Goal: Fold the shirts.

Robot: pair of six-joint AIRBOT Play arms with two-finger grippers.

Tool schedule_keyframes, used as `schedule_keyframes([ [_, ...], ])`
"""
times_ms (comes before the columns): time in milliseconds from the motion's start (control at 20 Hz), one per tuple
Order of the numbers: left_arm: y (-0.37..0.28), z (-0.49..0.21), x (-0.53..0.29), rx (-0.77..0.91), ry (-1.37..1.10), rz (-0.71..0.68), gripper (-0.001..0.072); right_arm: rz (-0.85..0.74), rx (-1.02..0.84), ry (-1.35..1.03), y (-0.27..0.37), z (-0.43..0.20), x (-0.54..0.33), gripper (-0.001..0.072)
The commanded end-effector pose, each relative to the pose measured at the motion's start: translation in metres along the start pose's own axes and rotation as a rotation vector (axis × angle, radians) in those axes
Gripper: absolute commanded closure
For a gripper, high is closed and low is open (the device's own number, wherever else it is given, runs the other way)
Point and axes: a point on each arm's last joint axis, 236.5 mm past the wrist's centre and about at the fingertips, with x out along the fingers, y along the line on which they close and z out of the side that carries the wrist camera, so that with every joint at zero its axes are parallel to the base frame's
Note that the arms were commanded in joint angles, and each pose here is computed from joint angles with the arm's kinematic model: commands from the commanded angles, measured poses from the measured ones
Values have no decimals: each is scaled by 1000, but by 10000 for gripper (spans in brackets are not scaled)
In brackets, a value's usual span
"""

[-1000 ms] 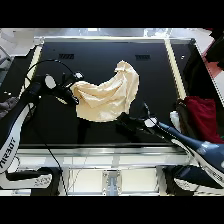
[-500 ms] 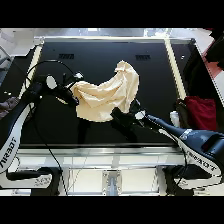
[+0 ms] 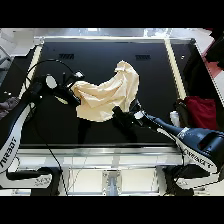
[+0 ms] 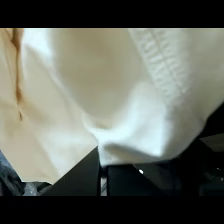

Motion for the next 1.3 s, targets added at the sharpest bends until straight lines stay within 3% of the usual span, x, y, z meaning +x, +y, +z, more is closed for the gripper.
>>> schedule_keyframes([
  [0,-14,38,3,-287,-153,-90,214,17,3,-24,9,7,0,694],
  [150,0,46,24,-508,-188,-88,212,47,-39,-28,28,9,-1,694],
  [450,-5,50,66,-694,-195,-181,198,92,-150,-37,60,12,-6,694],
  [650,4,57,63,-715,-233,-167,199,82,-184,-20,58,8,-5,694],
  [850,-2,41,33,-729,-186,-237,199,76,-204,-19,57,8,-5,694],
  [1050,26,2,15,-856,-130,-222,199,75,-207,-20,57,8,-5,694],
  [1250,22,12,32,-911,-155,-283,199,75,-207,-19,57,8,-5,694],
])
